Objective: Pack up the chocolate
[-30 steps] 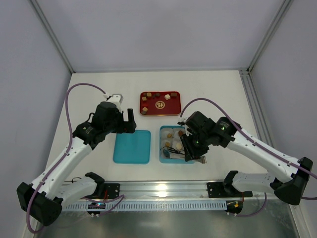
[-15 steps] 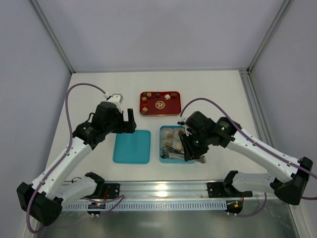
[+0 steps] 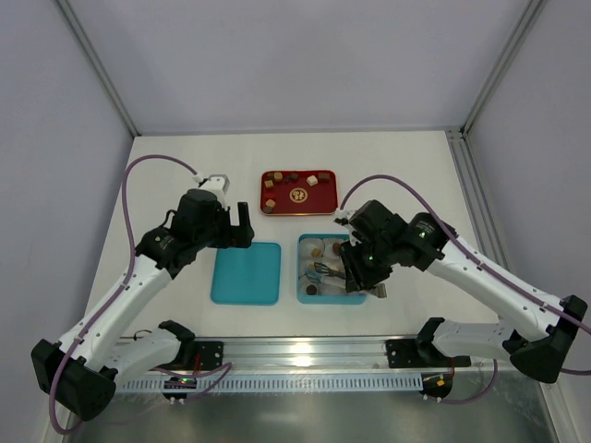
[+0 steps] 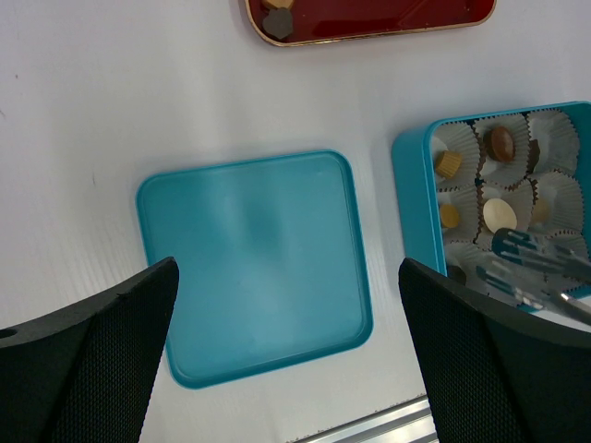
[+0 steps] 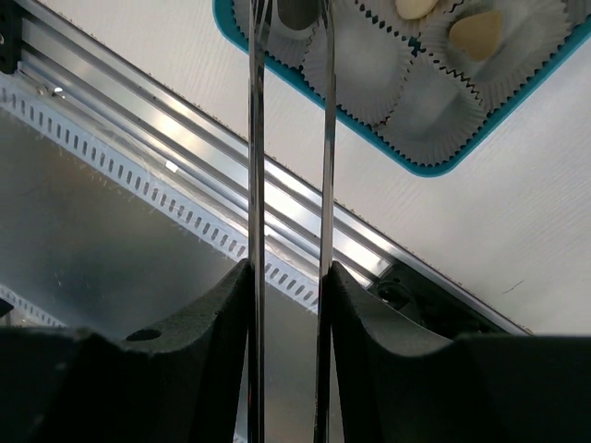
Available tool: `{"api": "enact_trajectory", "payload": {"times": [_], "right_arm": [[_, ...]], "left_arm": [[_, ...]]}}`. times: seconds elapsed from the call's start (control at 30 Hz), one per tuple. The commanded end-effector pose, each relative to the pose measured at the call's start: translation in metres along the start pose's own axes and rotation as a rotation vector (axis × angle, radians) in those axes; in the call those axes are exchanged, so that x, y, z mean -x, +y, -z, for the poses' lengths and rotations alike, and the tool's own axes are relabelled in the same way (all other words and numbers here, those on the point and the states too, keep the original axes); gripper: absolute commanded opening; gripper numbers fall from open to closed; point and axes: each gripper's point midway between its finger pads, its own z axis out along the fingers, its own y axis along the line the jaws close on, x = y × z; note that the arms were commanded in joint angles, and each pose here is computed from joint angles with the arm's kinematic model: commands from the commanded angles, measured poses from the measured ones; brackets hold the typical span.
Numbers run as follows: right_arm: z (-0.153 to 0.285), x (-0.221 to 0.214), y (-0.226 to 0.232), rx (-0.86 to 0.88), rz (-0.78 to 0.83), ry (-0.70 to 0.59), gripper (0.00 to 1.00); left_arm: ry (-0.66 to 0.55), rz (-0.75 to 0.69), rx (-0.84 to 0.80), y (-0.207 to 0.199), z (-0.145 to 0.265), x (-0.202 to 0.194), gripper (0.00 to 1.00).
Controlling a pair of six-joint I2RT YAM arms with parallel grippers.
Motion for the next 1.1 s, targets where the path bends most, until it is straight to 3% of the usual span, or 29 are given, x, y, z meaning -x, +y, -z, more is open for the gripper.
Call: {"api": "enact_trajectory", "payload": {"times": [0.0, 0.23, 0.47, 0.83, 1.07], "right_arm": [[0.021, 0.025, -0.006, -0.014, -0.007, -0.094, 0.4], [0.047, 0.085, -0.065, -0.111, -0.092, -0.249, 0.4], [0.043, 0.175, -0.179, -0.292, -0.376, -0.46, 0.42], [-0.028, 0.215, -0.324, -0.466, -0.593, -0.44, 0.43], [-0.073, 0.203, -0.356, -0.507, -0.629, -0.338, 0.45]], "left_arm": [[-0.047, -0.009, -0.014, -0.005, 0.008, 0.017, 1.0], [-0.042, -0.007, -0.03, -0.008, 0.008, 0.017, 1.0], [-0.023, -0.003, -0.054, -0.013, 0.005, 0.013, 1.0], [-0.049, -0.002, -0.046, -0.011, 0.009, 0.018, 1.0], [-0.04, -0.004, -0.028, -0.007, 0.007, 0.016, 1.0]]}}
